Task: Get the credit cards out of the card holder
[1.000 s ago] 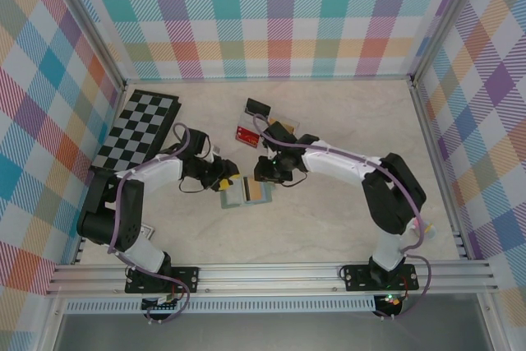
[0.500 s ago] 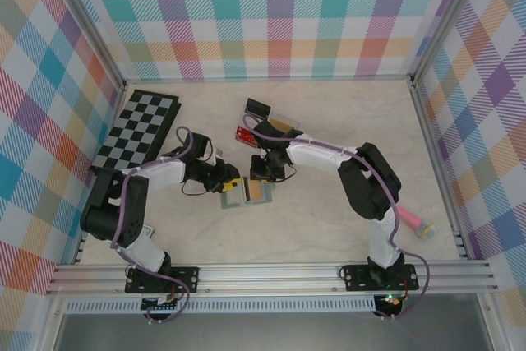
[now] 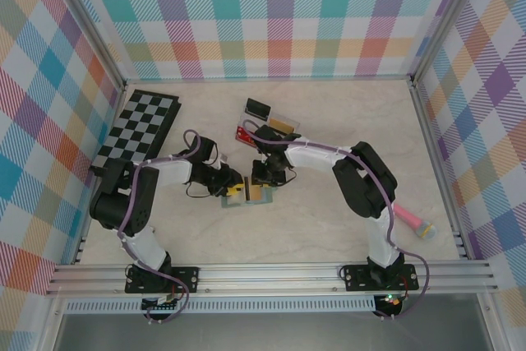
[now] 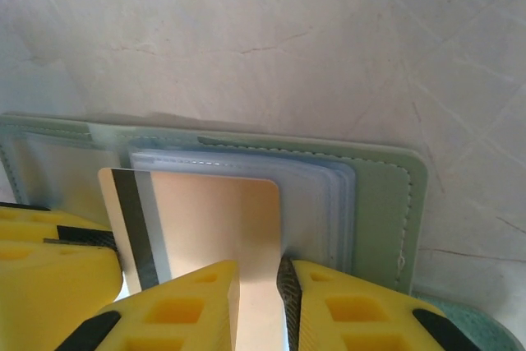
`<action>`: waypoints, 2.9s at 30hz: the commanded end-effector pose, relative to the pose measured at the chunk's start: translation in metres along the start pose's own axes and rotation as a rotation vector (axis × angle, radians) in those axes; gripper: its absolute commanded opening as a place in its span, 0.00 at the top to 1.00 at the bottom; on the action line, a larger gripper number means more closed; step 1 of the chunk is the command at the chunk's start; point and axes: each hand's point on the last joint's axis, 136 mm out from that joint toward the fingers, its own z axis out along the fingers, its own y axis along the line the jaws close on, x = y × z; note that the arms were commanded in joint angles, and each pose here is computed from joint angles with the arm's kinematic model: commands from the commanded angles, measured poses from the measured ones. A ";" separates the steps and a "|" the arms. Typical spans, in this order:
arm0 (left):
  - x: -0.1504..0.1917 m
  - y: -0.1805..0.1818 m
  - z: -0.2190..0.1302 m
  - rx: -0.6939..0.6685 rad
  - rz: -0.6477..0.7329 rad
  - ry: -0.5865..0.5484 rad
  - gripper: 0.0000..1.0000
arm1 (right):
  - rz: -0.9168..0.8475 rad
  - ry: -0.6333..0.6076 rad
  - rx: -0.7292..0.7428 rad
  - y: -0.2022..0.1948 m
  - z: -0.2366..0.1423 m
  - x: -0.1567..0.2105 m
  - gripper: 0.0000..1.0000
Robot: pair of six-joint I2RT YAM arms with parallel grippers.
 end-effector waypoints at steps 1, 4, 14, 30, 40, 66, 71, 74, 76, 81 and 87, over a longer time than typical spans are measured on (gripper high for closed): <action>0.000 -0.009 0.006 0.022 0.051 0.023 0.78 | 0.001 0.031 0.021 -0.010 0.004 0.011 0.76; 0.000 -0.013 0.008 0.039 0.061 0.040 0.80 | 0.011 0.040 0.018 -0.011 0.006 0.013 0.76; 0.001 -0.010 0.009 0.032 0.096 0.051 0.83 | 0.028 0.036 0.048 -0.019 0.008 0.015 0.76; -0.005 -0.007 -0.004 -0.053 0.160 -0.009 1.00 | 0.026 0.016 0.095 -0.030 -0.001 0.017 0.76; -0.002 0.001 -0.034 -0.190 0.198 -0.075 1.00 | -0.009 -0.011 -0.016 -0.011 -0.012 0.015 0.75; -0.002 -0.164 -0.143 0.346 0.302 -0.368 1.00 | 0.103 -0.215 -0.812 0.053 -0.165 -0.021 0.33; -0.003 -0.185 -0.151 0.459 0.267 -0.363 1.00 | 0.107 -0.212 -0.913 0.065 -0.177 -0.029 0.35; -0.003 -0.189 -0.150 0.499 0.240 -0.348 1.00 | 0.099 -0.234 -0.960 0.069 -0.188 -0.033 0.37; -0.003 -0.190 -0.149 0.505 0.233 -0.341 1.00 | 0.096 -0.248 -0.982 0.070 -0.195 -0.034 0.38; -0.003 -0.188 -0.147 0.508 0.214 -0.325 1.00 | 0.090 -0.264 -1.005 0.071 -0.202 -0.033 0.45; -0.007 -0.180 -0.145 0.506 0.183 -0.326 1.00 | 0.094 -0.294 -1.020 0.070 -0.208 -0.034 0.54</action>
